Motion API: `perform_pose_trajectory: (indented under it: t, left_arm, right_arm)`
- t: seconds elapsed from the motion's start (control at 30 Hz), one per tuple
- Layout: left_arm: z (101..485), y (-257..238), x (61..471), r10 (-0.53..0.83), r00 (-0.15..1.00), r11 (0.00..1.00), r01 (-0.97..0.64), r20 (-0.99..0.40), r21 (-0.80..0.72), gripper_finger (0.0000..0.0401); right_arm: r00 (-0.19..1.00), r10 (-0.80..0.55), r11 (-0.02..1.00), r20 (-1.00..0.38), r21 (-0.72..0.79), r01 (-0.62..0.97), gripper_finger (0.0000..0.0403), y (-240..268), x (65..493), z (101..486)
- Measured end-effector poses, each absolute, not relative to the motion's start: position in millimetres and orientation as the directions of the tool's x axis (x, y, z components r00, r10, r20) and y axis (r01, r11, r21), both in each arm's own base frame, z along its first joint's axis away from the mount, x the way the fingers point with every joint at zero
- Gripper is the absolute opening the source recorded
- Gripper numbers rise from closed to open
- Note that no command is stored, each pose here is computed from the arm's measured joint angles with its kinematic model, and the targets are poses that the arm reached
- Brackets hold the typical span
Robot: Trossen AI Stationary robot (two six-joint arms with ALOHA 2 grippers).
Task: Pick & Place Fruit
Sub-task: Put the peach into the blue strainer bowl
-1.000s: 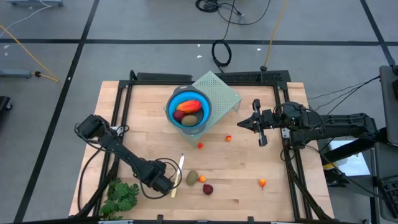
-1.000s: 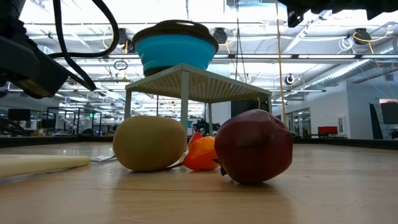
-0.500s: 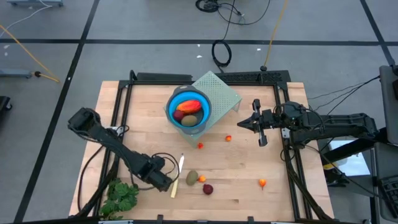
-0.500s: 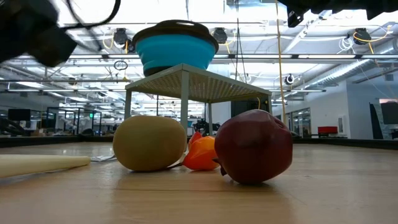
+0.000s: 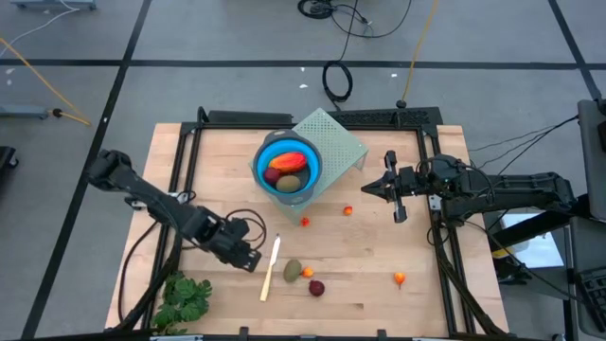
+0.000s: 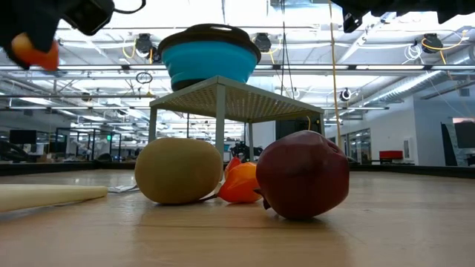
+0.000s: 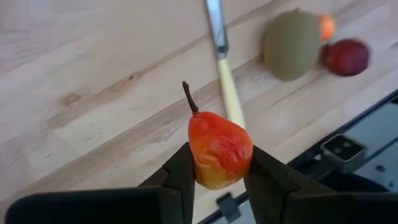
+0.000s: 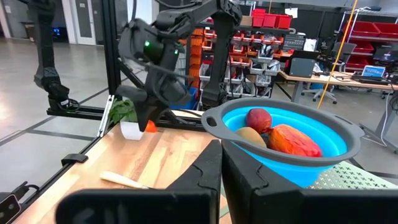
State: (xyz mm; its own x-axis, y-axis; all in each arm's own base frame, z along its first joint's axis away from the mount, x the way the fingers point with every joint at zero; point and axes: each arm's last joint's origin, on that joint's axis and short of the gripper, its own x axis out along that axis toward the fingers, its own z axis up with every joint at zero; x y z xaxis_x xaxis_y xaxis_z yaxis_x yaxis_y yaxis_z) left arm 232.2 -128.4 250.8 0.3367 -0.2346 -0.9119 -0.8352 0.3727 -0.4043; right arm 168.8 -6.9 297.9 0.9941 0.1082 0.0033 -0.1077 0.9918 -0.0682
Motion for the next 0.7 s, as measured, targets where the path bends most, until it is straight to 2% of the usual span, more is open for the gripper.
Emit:
perform_pose_trajectory:
  t: [0.2, 0.4, 0.53, 0.7]
  left_arm:
    - [256, -122, 232, -0.212, 0.376, 0.355, -0.830, -0.902, -0.430, 0.0104]
    - [257, -122, 233, -0.210, 0.383, 0.405, -0.803, -0.899, -0.437, 0.0107]
    - [258, -122, 236, -0.144, 0.450, 0.508, -0.730, -0.881, -0.456, 0.0107]
    - [262, -121, 243, -0.048, 0.553, 0.704, -0.572, -0.832, -0.421, 0.0108]
  right_arm:
    - [0.994, 0.109, 0.992, 0.003, -0.068, -0.108, 0.0004, -7, 169, 298]
    - [0.994, 0.108, 0.992, 0.003, -0.068, -0.108, 0.0004, -7, 169, 298]
    - [0.994, 0.108, 0.992, 0.003, -0.068, -0.107, 0.0004, -7, 169, 298]
    - [0.994, 0.108, 0.992, 0.003, -0.068, -0.108, 0.0004, -7, 169, 298]
